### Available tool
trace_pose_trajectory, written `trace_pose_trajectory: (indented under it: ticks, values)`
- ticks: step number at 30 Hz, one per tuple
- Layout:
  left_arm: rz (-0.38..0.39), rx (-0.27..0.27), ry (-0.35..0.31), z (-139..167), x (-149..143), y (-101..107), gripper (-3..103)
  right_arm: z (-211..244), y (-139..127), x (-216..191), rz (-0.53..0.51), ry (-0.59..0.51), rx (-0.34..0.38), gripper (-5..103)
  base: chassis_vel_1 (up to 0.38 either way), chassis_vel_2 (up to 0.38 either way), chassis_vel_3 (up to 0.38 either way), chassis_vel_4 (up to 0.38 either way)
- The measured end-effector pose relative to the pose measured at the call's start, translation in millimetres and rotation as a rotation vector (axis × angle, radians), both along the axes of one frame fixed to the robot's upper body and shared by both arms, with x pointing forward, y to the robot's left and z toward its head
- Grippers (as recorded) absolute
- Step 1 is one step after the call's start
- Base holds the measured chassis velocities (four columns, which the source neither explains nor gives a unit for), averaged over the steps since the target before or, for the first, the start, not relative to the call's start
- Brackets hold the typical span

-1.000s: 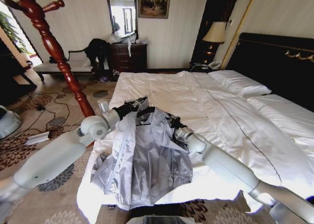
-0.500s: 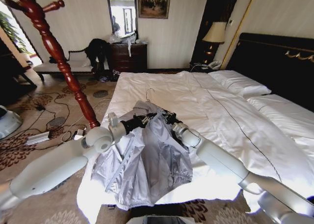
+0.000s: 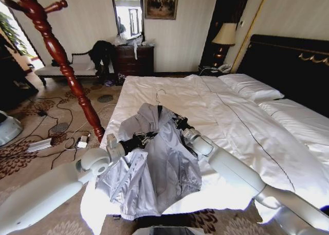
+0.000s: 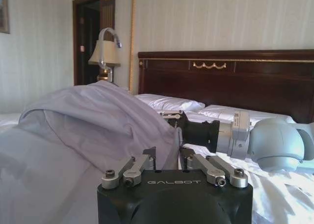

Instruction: Pick up the clothes from the bed and hang them on the clothes hanger.

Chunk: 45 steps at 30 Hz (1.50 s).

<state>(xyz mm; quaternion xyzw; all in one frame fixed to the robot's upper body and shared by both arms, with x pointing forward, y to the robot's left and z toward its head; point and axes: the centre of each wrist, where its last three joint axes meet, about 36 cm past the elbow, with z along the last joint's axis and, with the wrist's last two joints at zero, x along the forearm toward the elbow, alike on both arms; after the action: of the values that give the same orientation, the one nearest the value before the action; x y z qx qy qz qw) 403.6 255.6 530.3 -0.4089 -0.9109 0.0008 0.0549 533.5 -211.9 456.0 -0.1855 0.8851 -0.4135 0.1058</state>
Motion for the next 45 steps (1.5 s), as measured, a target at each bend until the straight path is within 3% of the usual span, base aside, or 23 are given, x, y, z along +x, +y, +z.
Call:
trace_pose_trajectory:
  ticks: [3, 5, 7, 8, 12, 13, 15, 17, 20, 27, 33, 45]
  values:
    - [0.004, 0.002, 0.005, -0.9, -9.8, 2.1, 35, -1.7, 5.3, -0.1, 0.007, -0.020, 0.003, 19, 0.000, 0.000, 0.000, 0.000]
    - [0.003, 0.005, 0.013, -3.1, -20.1, 3.1, 46, -2.0, 9.8, -0.8, 0.014, -0.026, 0.006, 19, 0.000, 0.000, 0.000, 0.000]
    - [0.003, 0.005, 0.017, -4.5, -23.1, 3.1, 46, -1.8, 11.1, -1.3, 0.018, -0.027, 0.006, 19, 0.000, 0.000, 0.000, 0.000]
    - [0.000, 0.008, 0.025, -8.4, -31.9, 2.8, 57, -1.4, 13.7, -2.4, 0.026, -0.029, 0.004, 19, 0.000, 0.000, 0.000, 0.000]
    - [-0.003, 0.010, 0.011, -6.5, -42.4, 2.2, 68, -1.6, 15.9, -5.4, 0.035, -0.033, 0.000, 19, 0.000, 0.000, 0.000, 0.000]
    - [-0.002, 0.001, 0.008, -2.2, -46.0, 1.1, 68, -2.4, 15.7, -6.8, 0.035, -0.031, 0.000, 19, 0.000, 0.000, 0.000, 0.000]
    - [-0.009, -0.014, -0.014, 11.1, -53.7, -0.3, 85, -5.6, 12.3, -10.1, 0.031, -0.029, -0.008, 19, 0.000, 0.000, 0.000, 0.000]
    - [-0.015, -0.015, -0.026, 17.1, -56.0, -0.6, 85, -6.7, 10.7, -11.7, 0.030, -0.029, -0.011, 19, 0.000, 0.000, 0.000, 0.000]
    - [-0.013, -0.031, -0.051, 34.2, -57.7, 0.3, 98, -7.0, 7.0, -13.9, 0.028, -0.036, -0.015, 19, 0.000, 0.000, 0.000, 0.000]
    - [0.012, -0.063, -0.093, 61.3, -43.0, 6.8, 100, -6.8, -0.9, -15.0, 0.022, -0.053, -0.018, 19, 0.000, 0.000, 0.000, 0.000]
    - [0.090, -0.061, -0.131, 76.5, -11.2, 26.0, 100, -7.2, -4.8, -15.7, 0.024, -0.074, -0.033, 19, 0.000, 0.000, 0.000, 0.000]
    - [0.103, -0.020, -0.041, 59.2, 20.3, 66.8, 100, -3.6, -2.0, -20.3, 0.046, -0.143, -0.059, 19, 0.000, 0.000, 0.000, 0.000]
